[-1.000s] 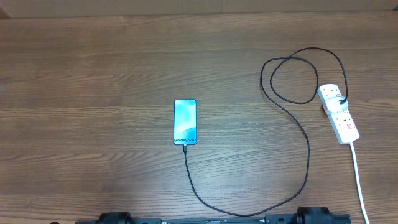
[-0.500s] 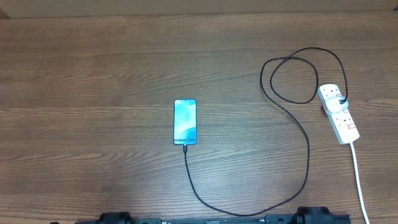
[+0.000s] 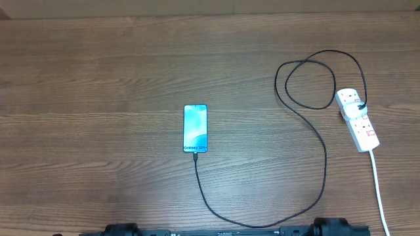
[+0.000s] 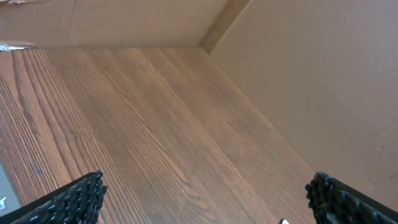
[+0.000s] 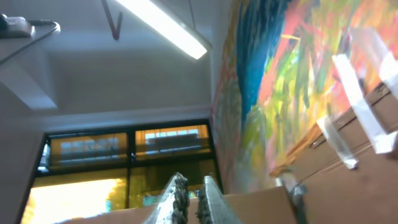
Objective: Plug charger to phone and switch on socket
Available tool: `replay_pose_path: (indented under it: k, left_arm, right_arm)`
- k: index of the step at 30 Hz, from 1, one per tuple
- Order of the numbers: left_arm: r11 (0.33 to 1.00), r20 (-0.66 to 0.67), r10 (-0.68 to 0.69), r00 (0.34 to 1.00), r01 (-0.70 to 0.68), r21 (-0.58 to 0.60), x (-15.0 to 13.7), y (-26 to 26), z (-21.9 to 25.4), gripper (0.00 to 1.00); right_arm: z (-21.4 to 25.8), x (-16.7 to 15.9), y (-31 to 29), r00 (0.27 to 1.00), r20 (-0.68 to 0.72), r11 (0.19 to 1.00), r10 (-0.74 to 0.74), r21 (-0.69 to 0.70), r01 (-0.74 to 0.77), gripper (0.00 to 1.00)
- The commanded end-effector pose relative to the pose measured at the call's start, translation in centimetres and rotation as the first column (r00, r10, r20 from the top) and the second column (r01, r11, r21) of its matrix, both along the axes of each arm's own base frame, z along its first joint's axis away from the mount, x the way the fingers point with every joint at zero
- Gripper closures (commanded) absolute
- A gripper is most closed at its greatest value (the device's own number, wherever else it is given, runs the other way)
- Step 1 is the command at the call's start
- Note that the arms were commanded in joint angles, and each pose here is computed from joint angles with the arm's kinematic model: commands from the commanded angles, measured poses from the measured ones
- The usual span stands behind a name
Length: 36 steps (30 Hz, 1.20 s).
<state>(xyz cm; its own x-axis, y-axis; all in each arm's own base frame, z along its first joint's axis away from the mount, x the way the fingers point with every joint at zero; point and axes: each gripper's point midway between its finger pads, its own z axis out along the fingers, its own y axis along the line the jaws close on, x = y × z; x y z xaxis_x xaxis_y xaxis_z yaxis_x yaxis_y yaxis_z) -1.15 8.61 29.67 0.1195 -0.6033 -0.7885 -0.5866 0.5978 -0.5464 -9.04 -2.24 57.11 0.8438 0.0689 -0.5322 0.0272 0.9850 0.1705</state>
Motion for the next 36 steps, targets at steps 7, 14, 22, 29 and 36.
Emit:
replay_pose_path:
  k: [7, 14, 22, 29, 36]
  left_arm:
    - [1.0, 0.005, 0.0, 1.0, 0.0, 0.012, -0.3, -0.1, -0.1, 0.0]
    - [1.0, 0.005, 0.0, 1.0, -0.001, 0.012, -0.3, -0.1, -0.1, 0.01]
    - [1.0, 0.005, 0.001, 1.0, -0.001, 0.011, -0.3, -0.1, -0.1, 0.0]
    - [1.0, 0.005, 0.0, 1.0, -0.001, 0.012, -0.3, -0.1, -0.1, 0.0]
    - [1.0, 0.005, 0.0, 1.0, 0.0, 0.012, -0.3, -0.1, -0.1, 0.0]
  right_arm:
    - [-0.9, 3.2, -0.3, 0.983, 0.023, 0.972, 0.184, 0.144, -0.186, 0.0]
    - [-6.2, 12.8, -0.6, 0.96, -0.19, 0.964, 0.206, 0.207, -0.165, 0.0]
    - [-18.3, 24.5, -1.0, 0.835, -0.509, 0.962, 0.209, 0.262, -0.081, 0.0]
    - [-28.2, 30.1, -1.1, 0.715, -0.666, 0.96, 0.214, 0.28, -0.026, 0.0]
    - [-34.7, 32.3, -1.3, 0.645, -0.71, 0.93, 0.281, 0.367, -0.001, 0.0]
